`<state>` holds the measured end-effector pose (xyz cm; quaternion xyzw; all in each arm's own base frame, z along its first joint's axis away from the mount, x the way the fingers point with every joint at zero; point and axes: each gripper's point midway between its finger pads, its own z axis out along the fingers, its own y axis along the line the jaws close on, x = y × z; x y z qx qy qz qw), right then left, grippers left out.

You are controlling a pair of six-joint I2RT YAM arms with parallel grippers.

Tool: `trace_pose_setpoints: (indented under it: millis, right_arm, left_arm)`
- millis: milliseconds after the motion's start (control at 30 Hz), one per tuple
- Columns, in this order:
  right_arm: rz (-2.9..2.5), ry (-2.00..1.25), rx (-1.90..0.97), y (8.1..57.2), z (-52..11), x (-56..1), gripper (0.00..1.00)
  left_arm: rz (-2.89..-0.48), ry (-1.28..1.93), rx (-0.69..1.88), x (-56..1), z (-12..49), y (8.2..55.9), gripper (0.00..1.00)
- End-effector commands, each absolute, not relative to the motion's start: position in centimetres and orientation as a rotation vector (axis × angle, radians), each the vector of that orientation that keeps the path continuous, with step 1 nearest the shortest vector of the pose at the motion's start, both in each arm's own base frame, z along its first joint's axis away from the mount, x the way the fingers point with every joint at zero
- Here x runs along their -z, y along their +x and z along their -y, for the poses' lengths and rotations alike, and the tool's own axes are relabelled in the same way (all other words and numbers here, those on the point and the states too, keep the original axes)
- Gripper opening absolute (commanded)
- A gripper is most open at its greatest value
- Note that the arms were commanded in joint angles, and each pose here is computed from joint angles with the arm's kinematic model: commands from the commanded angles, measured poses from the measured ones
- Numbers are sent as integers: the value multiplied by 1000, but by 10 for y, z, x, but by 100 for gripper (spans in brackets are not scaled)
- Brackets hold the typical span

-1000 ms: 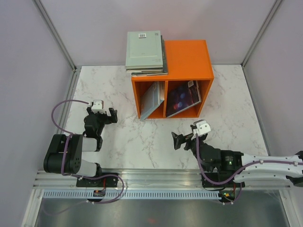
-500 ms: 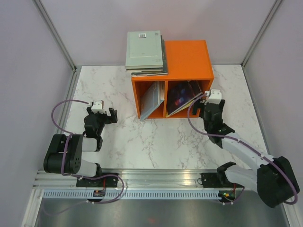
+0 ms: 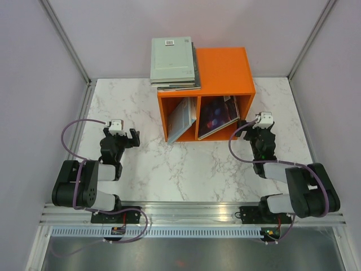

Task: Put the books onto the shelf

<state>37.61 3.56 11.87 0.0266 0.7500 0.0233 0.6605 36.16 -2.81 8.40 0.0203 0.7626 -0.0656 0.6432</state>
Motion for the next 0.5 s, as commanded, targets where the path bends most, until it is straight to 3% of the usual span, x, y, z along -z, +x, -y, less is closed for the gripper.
trace_pose_setpoints:
  millis: [0, 467]
  right_arm:
    - [-1635, 188, 81, 366, 11, -108, 98]
    - [-1656, 120, 52, 376, 3, -94, 98]
  left_arm:
    - [-1655, 95, 103, -105, 26, 371, 100]
    - [-1655, 93, 101, -105, 26, 371, 100]
